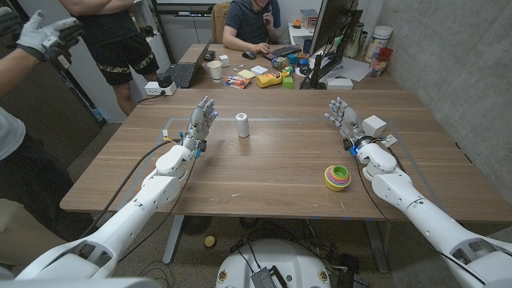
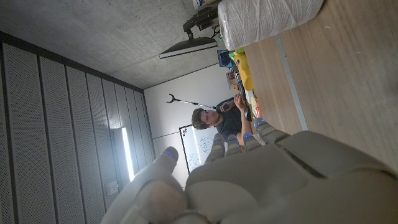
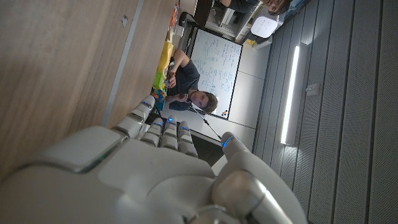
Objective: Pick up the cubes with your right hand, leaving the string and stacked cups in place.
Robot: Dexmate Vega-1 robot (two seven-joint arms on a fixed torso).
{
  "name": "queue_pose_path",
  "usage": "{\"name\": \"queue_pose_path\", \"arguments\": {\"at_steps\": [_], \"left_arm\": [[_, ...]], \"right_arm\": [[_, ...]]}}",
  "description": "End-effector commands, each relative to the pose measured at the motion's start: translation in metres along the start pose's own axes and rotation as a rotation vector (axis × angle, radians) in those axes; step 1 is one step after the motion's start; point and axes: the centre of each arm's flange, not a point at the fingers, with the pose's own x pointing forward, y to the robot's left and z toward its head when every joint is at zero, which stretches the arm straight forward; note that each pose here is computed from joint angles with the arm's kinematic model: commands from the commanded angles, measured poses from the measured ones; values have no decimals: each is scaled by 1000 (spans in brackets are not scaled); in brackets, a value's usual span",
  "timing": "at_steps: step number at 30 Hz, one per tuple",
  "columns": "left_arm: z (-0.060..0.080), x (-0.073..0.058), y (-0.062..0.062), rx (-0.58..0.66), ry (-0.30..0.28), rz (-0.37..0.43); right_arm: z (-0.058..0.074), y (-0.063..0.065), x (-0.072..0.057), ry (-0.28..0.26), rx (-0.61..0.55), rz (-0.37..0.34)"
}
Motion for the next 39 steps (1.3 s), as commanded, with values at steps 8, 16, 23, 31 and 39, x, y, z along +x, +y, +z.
{"name": "queue_pose_path", "arguments": {"at_steps": [8,16,23,31,39], "left_arm": [[-2,0,0,-4,1,-2],[-2,2,2,-3,-2,-2],[-2,4,3,-3,-5,-5],[-3,9,4,-5,-4,-5],[-4,14,5,-4,0,-4]], "right_arm": [[8,0,4,-36,-39,25],[22,0,11,-87,-95,45],[39,-4,19,-128,-140,48],[67,-14,25,-183,-342,-1],[82,-17,28,-211,-409,6]]}}
